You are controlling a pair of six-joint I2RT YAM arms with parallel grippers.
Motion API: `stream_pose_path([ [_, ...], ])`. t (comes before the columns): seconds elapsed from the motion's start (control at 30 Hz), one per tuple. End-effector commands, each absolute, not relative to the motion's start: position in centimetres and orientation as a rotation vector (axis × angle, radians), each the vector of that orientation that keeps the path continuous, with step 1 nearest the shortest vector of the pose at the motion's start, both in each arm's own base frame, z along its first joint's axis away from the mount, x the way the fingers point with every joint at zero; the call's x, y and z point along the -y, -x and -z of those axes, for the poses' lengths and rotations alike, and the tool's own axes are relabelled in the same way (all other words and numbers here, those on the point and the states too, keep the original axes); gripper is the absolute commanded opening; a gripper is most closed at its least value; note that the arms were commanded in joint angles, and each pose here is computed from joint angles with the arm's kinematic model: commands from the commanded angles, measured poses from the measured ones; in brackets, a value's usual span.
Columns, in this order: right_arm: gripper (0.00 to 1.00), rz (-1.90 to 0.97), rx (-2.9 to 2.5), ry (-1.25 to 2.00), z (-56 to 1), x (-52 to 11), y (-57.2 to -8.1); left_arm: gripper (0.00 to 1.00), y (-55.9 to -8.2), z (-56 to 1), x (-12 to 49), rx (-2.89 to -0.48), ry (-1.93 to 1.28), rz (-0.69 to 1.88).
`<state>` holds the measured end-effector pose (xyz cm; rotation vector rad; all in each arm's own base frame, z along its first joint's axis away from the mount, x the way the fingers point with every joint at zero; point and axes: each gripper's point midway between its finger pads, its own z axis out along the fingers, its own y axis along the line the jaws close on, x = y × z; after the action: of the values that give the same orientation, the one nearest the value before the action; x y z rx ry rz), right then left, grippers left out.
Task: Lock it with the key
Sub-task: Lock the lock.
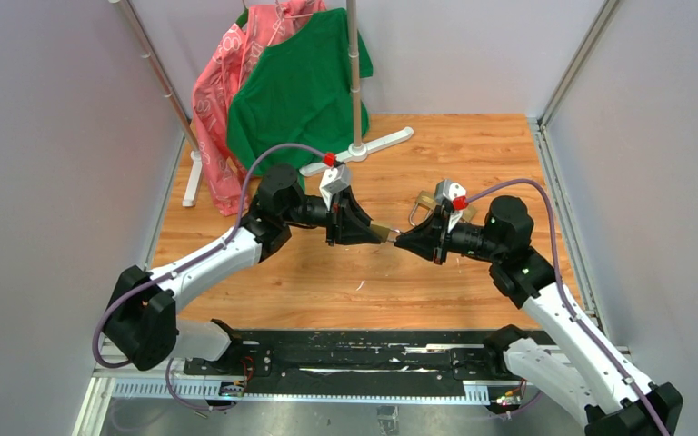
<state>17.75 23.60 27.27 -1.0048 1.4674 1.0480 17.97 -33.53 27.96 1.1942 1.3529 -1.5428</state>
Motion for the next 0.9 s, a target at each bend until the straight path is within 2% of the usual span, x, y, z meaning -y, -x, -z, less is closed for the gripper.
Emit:
stream_pose_path([
  [0.0, 0.00, -1.064, -1.335, 1.012, -29.2, -25.0, -18.2, 0.00, -16.2, -28.7, 34.7, -1.281, -1.248, 1.563],
  [0.47, 0.00, -1.126, -1.182, 0.984, -30.9, -27.5, -17.3, 0.00, -14.5, -26.7, 36.9, -1.279, -1.241, 1.612],
  [0.63, 0.00, -1.004, -1.279, 1.077, -29.5, -26.3, -17.3, 0.00, -15.1, -25.1, 35.8, -1.345, -1.284, 1.567],
  [0.7, 0.00, -0.974, -1.338, 1.105, -28.1, -25.8, -17.2, 0.00, -16.4, -23.1, 35.1, -1.415, -1.302, 1.463],
  [0.8, 0.02, -0.948, -1.483, 1.086, -23.3, -25.5, -18.2, 0.00, -19.2, -18.5, 33.7, -1.506, -1.363, 1.153],
  [0.87, 0.00, -0.937, -1.489, 1.043, -21.6, -25.9, -19.2, 0.00, -19.4, -16.8, 33.1, -1.532, -1.381, 1.101],
])
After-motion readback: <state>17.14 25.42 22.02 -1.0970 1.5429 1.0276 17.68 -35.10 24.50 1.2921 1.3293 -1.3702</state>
